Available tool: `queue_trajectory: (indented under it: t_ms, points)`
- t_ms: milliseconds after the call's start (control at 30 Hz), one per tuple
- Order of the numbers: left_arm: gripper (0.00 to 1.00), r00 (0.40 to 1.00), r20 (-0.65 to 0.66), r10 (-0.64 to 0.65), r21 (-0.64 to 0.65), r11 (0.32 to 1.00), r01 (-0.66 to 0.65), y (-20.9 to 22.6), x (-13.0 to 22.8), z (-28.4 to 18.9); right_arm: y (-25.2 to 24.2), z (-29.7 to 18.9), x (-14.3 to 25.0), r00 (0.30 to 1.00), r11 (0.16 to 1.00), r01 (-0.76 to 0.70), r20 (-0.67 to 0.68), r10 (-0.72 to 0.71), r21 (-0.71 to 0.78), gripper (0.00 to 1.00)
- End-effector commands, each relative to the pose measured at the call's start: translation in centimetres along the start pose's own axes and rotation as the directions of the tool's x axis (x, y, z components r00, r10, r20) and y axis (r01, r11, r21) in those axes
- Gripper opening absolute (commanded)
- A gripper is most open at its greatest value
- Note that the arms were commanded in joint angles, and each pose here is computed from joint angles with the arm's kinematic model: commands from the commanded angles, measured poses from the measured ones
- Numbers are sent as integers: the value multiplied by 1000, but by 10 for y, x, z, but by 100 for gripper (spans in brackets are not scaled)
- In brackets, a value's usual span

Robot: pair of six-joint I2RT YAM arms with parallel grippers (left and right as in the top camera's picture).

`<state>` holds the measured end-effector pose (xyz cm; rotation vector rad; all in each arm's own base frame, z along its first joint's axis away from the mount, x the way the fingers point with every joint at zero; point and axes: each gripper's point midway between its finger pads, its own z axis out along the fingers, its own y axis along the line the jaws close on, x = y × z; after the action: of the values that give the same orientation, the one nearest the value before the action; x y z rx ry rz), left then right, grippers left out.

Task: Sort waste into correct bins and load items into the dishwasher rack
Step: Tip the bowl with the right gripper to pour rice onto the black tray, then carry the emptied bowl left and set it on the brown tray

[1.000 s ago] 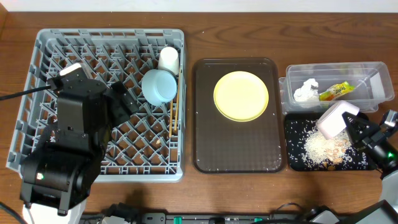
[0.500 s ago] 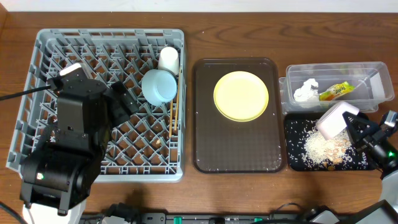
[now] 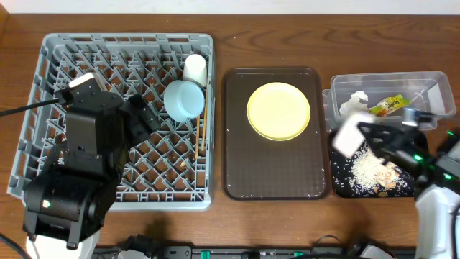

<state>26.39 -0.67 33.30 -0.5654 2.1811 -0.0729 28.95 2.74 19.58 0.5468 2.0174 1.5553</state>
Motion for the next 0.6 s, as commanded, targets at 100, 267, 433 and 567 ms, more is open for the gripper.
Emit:
queue_trajectory:
  t_ms: [100,267,433,567]
  points:
    - [94,1000,12,-7,-2,1000,7,1,-4,-3,7,60,56,978,976,161,-158,-138,144,1]
    - [94,1000,12,-8,-2,1000,8,1,-4,-3,1,97,108,925,925,313,-291,-245,216,1]
    - [94,1000,12,-8,-2,1000,8,1,-4,-3,-17,114,148,857,823,474,-379,-350,312,1]
    - [94,1000,12,-7,-2,1000,7,1,-4,-3,-38,121,172,775,706,609,-461,-433,360,1]
